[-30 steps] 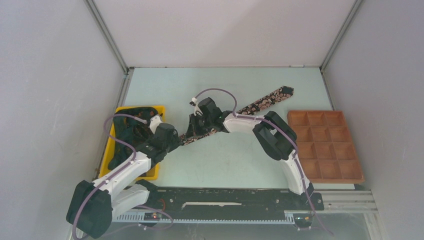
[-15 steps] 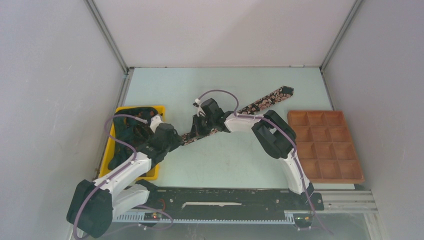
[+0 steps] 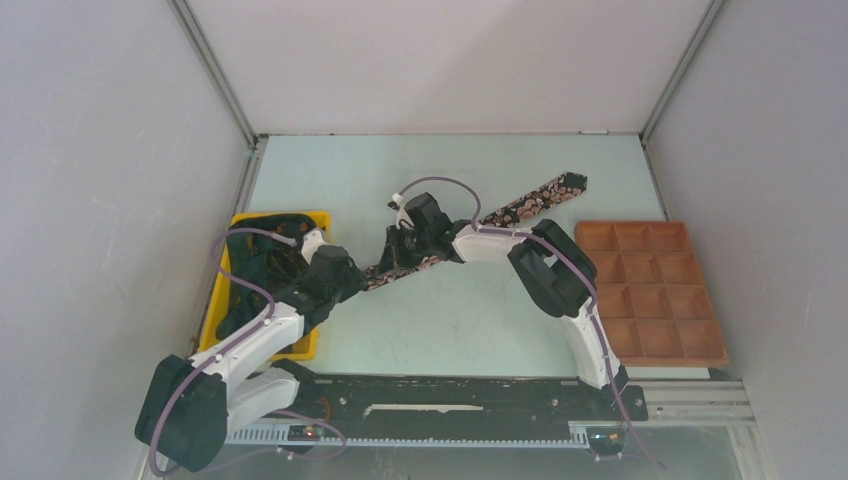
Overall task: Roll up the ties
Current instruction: Roll the tie at the center of the board.
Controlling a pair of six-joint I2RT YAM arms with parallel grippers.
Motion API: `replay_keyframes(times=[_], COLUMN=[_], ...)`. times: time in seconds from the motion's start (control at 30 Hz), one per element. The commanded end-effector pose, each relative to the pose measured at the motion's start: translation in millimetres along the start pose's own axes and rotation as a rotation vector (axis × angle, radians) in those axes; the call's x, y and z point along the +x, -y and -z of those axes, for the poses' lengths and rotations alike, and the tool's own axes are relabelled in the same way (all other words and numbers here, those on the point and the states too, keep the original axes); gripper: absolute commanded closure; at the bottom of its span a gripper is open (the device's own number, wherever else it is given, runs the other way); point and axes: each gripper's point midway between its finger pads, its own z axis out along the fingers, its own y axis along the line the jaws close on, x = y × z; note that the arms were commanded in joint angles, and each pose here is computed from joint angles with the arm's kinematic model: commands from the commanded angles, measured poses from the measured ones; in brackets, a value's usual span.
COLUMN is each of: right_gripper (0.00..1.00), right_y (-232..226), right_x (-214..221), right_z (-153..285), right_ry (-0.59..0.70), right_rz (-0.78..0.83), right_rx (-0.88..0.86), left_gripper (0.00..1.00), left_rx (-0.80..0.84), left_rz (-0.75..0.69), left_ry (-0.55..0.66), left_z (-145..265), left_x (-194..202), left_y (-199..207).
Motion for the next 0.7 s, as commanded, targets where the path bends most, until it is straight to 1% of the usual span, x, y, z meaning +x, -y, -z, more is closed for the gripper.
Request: replay_keyframes(times=[0.0,0.3,0.67], right_gripper=[0.97,0.97,0.98], right_y=[-39,-13,19], right_x=[-32,-25,-6], right_z=[14,-8,-14], right_ry=[0.068,0.043,0.016], right_rz=[0.047,0.019,0.007], right_rx=[-0.086,-0.032,0.039], left_gripper=[0.50,0.50,0.49], left_rx=[0.013,0.013,0.020], left_rz=[0.003,0.003,0.020], left_ry=[0.030,0.031,0.032], left_z=[0,0,-1], left_x=[-6,-6,-6], left_y=[1,0,3])
